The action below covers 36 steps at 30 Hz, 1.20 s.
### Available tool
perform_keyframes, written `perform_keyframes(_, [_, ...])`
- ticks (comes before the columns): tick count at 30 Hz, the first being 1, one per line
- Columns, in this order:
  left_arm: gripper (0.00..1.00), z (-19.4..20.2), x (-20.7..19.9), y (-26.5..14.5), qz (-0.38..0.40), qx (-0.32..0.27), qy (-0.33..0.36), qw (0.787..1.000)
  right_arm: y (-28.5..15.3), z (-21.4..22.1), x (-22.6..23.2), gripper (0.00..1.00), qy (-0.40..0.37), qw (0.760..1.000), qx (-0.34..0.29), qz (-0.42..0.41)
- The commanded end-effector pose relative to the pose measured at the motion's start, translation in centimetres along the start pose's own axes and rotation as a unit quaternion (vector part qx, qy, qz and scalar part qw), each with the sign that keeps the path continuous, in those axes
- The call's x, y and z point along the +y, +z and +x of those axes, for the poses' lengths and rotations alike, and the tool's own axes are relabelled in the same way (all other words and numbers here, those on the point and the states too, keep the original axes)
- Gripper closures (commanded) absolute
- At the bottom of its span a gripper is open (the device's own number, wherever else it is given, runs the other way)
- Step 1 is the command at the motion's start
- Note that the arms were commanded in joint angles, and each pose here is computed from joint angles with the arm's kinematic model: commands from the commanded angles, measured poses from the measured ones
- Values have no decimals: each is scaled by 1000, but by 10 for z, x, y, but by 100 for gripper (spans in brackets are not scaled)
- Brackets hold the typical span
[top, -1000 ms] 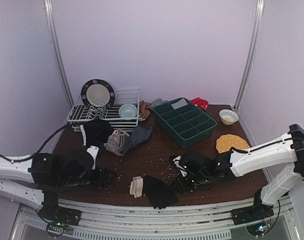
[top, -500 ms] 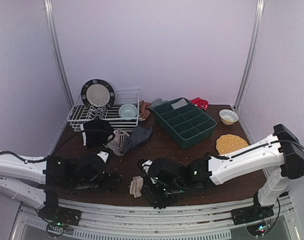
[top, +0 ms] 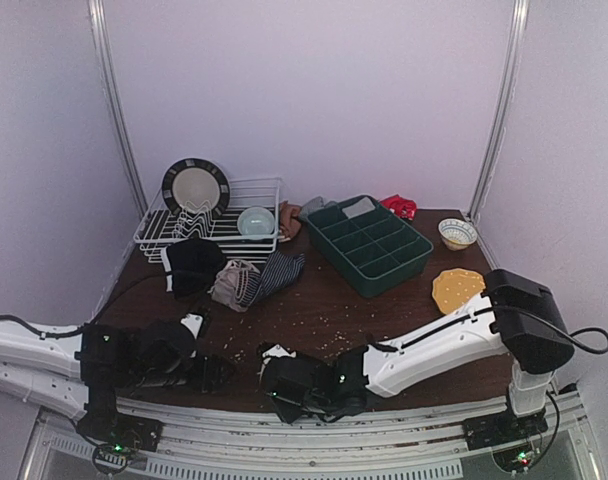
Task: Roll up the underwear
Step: Pick up the underwear from the center of the board.
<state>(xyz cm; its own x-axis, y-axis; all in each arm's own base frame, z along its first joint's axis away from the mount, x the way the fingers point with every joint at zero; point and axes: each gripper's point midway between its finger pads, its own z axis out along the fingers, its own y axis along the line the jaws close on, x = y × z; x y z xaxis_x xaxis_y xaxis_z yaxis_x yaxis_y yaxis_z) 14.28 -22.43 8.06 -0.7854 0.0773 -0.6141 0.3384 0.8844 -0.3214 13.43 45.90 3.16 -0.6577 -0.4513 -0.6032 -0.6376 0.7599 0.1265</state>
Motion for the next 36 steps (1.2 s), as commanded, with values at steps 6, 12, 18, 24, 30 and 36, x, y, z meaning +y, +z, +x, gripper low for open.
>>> perform_keyframes(6, [28, 3, -2, 6, 5, 7, -17, 1000, 14, -9, -9, 49, 13, 998, -24, 56])
perform_keyframes(12, [29, 6, -9, 8, 21, 15, -17, 1000, 6, -15, -11, 94, 14, 998, -39, 55])
perform_keyframes(18, [29, 5, -31, 14, 71, 17, 2, 997, -26, -22, -18, 100, 12, 997, -66, 33])
perform_keyframes(24, [29, 9, -49, 30, 97, 30, 21, 995, -45, -17, -23, 100, 11, 998, -64, 13])
perform_keyframes(30, [29, 14, -73, 46, 145, 50, 18, 988, -48, -12, -28, 100, 13, 998, -63, 13])
perform_keyframes(36, [29, 9, -85, 50, 184, 52, -39, 981, -45, -9, -31, 100, 13, 998, -60, 20])
